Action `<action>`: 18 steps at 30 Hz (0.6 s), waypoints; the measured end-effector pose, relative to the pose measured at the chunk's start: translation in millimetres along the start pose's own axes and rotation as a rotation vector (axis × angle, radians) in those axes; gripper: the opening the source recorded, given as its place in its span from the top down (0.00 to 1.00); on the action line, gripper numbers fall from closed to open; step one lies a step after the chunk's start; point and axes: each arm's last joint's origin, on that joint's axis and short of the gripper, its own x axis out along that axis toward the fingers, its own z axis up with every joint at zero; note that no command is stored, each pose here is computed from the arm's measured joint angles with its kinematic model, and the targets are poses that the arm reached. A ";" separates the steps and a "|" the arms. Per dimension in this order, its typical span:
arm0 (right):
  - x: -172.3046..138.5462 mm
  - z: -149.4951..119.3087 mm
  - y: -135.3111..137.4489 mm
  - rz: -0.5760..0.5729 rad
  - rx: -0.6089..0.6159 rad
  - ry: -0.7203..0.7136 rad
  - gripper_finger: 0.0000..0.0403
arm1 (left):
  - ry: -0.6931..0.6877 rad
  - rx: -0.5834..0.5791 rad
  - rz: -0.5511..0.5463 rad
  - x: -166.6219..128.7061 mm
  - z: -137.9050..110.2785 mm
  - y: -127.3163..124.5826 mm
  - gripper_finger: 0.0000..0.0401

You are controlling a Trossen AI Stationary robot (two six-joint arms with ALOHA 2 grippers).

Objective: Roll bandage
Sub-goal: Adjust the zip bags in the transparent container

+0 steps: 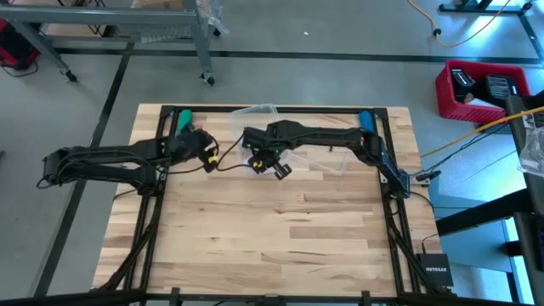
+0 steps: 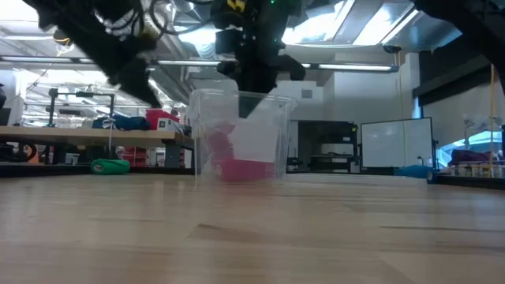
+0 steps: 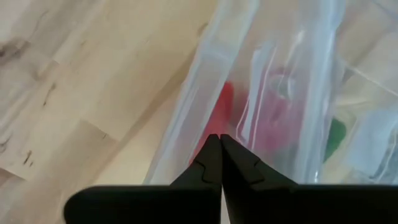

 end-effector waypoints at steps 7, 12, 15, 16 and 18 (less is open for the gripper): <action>-0.3 0.9 0.1 -0.012 0.028 0.005 1.00 | -0.126 0.057 -0.081 7.0 39.9 7.7 0.61; -0.4 0.9 -0.7 -0.028 0.049 0.014 1.00 | -0.108 0.089 -0.033 31.5 66.5 20.6 0.61; -0.4 0.0 0.4 -0.018 0.059 0.023 1.00 | -0.071 0.119 -0.023 50.7 77.8 31.0 0.61; -0.4 -0.3 0.7 -0.015 0.063 0.026 1.00 | -0.059 0.131 -0.032 57.3 80.1 33.9 0.61; -0.4 -0.2 0.6 -0.015 0.072 0.025 1.00 | -0.025 0.145 -0.041 70.3 82.0 38.5 0.61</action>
